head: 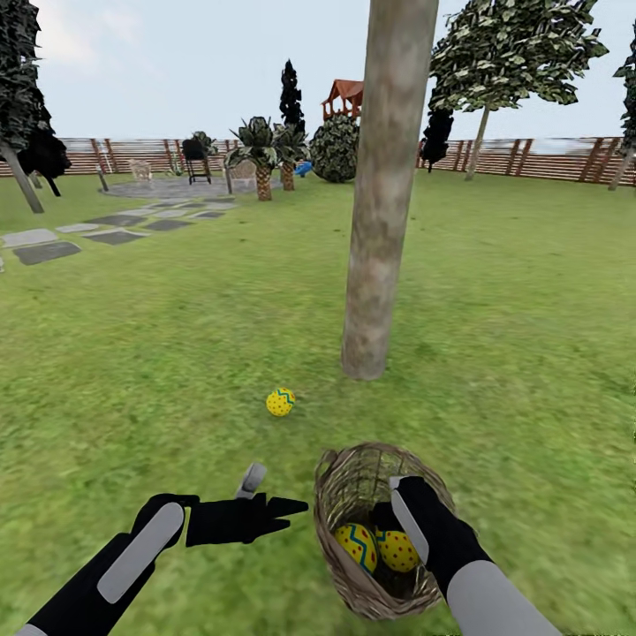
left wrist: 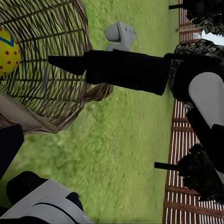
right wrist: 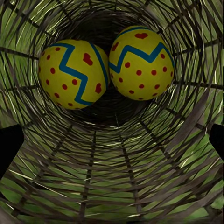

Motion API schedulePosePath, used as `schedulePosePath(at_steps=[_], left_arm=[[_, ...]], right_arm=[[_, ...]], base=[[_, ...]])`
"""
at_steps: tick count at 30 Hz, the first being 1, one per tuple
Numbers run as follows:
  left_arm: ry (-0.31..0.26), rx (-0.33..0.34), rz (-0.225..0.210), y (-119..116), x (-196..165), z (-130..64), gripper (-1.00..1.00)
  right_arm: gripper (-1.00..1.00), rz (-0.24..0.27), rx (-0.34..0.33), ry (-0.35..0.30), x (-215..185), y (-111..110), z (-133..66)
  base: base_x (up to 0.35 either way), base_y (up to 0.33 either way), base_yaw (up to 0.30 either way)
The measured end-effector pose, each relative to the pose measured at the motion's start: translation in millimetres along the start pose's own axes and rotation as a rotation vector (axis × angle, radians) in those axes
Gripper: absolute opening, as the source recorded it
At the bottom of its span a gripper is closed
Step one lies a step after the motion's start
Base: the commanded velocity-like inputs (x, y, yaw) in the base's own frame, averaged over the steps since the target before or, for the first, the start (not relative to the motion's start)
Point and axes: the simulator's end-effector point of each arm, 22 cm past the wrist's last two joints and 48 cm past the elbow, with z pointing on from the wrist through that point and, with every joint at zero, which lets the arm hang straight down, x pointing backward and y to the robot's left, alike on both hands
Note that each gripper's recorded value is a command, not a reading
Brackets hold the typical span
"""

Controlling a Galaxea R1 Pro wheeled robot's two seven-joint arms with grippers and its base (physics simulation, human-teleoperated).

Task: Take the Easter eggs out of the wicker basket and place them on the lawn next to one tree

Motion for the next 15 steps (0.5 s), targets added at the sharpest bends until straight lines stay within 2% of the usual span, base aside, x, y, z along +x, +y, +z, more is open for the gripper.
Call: schedulePosePath(at_steps=[11,15], left_arm=[[-0.002,0.004,0.005,-3.6,-0.2,0.9,1.0],[-0.003,0.004,0.004,-3.4,-0.3,0.9,1.0]], right_arm=[[1.0,0.0,0.0,-0.005,-1.4,-0.3,-2.1],[1.0,-0.001,-0.001,-0.005,-1.7,0.0,-2.3]], base=[[0.192,0.151,-0.267],[0.064,0.038,-0.12]])
